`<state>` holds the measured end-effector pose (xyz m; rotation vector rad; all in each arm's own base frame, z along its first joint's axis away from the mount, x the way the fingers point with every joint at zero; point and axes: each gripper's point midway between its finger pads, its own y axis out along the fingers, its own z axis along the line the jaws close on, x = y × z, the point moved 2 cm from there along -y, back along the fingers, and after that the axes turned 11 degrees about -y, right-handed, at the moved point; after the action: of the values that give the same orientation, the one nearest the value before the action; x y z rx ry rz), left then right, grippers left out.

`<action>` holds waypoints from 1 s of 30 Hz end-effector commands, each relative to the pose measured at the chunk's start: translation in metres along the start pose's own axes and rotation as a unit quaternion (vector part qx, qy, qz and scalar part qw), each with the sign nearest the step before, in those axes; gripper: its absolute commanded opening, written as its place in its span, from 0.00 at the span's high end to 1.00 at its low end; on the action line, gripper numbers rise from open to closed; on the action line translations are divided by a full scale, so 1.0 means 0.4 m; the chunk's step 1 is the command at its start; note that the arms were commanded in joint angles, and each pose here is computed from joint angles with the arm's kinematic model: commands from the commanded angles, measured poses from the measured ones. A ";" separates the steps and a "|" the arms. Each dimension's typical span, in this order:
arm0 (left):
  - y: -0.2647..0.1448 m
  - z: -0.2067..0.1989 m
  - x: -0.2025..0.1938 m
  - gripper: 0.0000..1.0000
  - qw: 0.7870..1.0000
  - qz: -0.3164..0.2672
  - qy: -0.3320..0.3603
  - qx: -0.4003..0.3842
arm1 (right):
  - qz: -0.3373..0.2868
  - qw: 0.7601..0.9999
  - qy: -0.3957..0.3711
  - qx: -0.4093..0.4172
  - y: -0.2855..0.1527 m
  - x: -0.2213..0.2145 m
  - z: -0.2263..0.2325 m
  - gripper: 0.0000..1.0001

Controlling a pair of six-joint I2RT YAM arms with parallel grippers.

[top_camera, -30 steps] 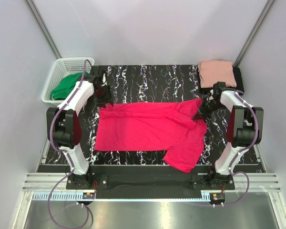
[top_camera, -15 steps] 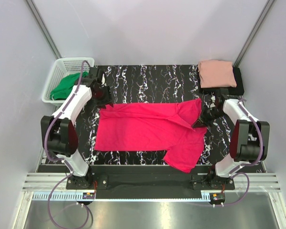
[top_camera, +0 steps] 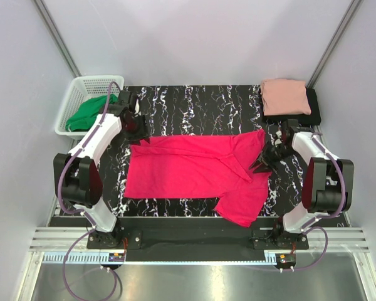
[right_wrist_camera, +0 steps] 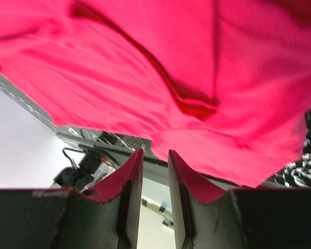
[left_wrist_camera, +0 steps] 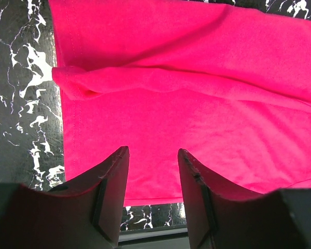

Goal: Fold and stack the t-shirts
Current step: Fold the tshirt

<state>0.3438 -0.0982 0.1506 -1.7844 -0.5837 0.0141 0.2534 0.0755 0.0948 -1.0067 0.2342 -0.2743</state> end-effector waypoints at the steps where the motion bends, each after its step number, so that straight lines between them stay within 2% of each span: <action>1: -0.023 -0.023 0.021 0.53 0.999 -0.025 0.005 -0.020 | -0.054 0.998 -0.026 0.025 -0.022 0.097 0.058 0.67; 5: -0.014 -0.021 0.025 0.53 1.000 -0.022 0.009 -0.017 | -0.046 0.998 -0.034 0.032 0.015 0.186 0.078 0.70; 8: -0.006 -0.021 0.027 0.53 1.000 -0.019 0.011 -0.015 | -0.033 0.998 -0.040 0.042 0.056 0.225 0.088 0.68; 15: 0.003 -0.032 0.031 0.53 1.000 -0.012 0.006 -0.021 | -0.007 0.996 -0.056 0.069 0.121 0.264 0.137 0.65; 16: 0.002 -0.034 0.031 0.53 1.000 -0.011 0.006 -0.023 | 0.003 0.995 -0.068 0.078 0.135 0.251 0.166 0.62; 20: 0.001 -0.032 0.034 0.53 1.000 -0.015 0.010 -0.021 | 0.004 0.993 -0.080 0.086 0.140 0.252 0.199 0.62; 30: 0.000 -0.030 0.030 0.54 1.000 -0.013 0.010 -0.021 | 0.024 0.994 -0.082 0.072 0.177 0.214 0.183 0.60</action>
<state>0.3477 -0.0990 0.1425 -1.7807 -0.5705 0.0243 0.3666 0.1380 0.0678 -0.8859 0.0925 -0.1659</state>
